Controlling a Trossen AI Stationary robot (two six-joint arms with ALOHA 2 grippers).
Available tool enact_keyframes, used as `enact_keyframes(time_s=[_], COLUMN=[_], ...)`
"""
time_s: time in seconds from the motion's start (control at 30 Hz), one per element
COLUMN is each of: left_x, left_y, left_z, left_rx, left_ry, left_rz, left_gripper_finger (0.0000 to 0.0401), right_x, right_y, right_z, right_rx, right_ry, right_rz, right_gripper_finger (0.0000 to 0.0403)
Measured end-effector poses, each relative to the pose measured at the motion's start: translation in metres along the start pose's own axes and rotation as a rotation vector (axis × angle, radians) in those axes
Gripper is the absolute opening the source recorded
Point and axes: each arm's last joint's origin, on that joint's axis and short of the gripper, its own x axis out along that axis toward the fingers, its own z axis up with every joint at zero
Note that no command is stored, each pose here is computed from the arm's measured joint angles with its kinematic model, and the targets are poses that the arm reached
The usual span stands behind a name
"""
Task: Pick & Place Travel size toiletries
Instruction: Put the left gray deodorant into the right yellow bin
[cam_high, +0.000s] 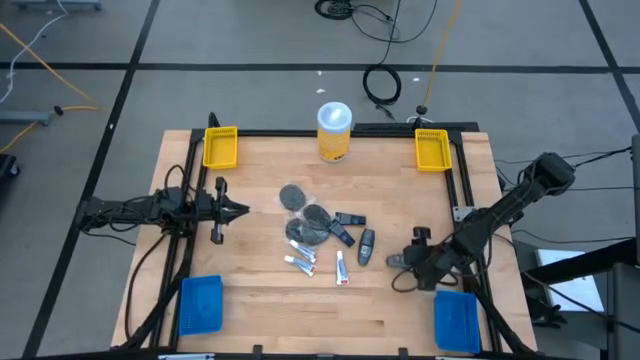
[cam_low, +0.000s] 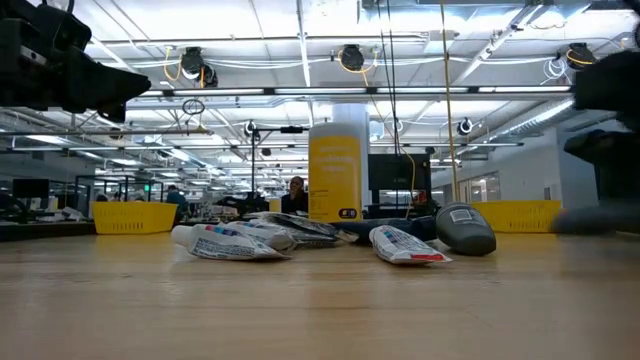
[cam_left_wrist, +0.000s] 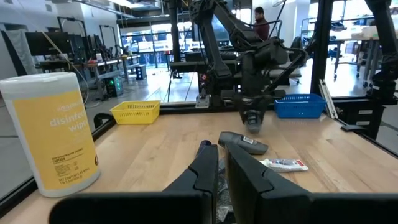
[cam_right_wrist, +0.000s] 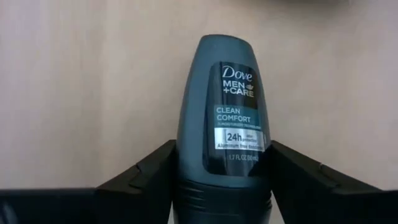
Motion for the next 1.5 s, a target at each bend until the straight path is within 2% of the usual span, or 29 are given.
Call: enact_keyframes(time_s=[0.13, 0.27, 0.43, 0.6, 0.77, 0.93, 1.1, 1.3, 1.5], left_x=[0.000, 0.000, 0.000, 0.000, 0.000, 0.000, 0.000, 0.000, 0.000], left_y=[0.000, 0.000, 0.000, 0.000, 0.000, 0.000, 0.000, 0.000, 0.000], left_z=[0.000, 0.000, 0.000, 0.000, 0.000, 0.000, 0.000, 0.000, 0.000], left_rx=[0.000, 0.000, 0.000, 0.000, 0.000, 0.000, 0.000, 0.000, 0.000], left_ry=[0.000, 0.000, 0.000, 0.000, 0.000, 0.000, 0.000, 0.000, 0.000], left_rz=[0.000, 0.000, 0.000, 0.000, 0.000, 0.000, 0.000, 0.000, 0.000], left_gripper_finger=[0.0033, 0.0033, 0.0033, 0.0033, 0.0033, 0.0033, 0.0033, 0.0033, 0.0033], right_x=[0.002, -0.004, -0.020, -0.035, -0.051, -0.060, -0.051, -0.029, -0.021], right_y=[-0.021, -0.051, -0.110, -0.184, -0.243, -0.276, -0.292, -0.308, -0.313], right_z=[0.017, 0.045, 0.074, 0.073, 0.046, 0.028, 0.026, 0.015, 0.015], right_rx=[0.109, 0.218, 0.418, 0.619, 0.795, 0.919, 0.940, 0.946, 0.939], right_ry=[-0.106, -0.211, -0.176, -0.072, 0.035, 0.017, -0.010, 0.101, 0.106], right_rz=[-0.194, -0.387, -0.609, -0.803, -0.908, -0.886, -0.841, -0.843, -0.855], right_gripper_finger=[0.0207, 0.0207, 0.0208, 0.0209, 0.0210, 0.0211, 0.0212, 0.0212, 0.0221])
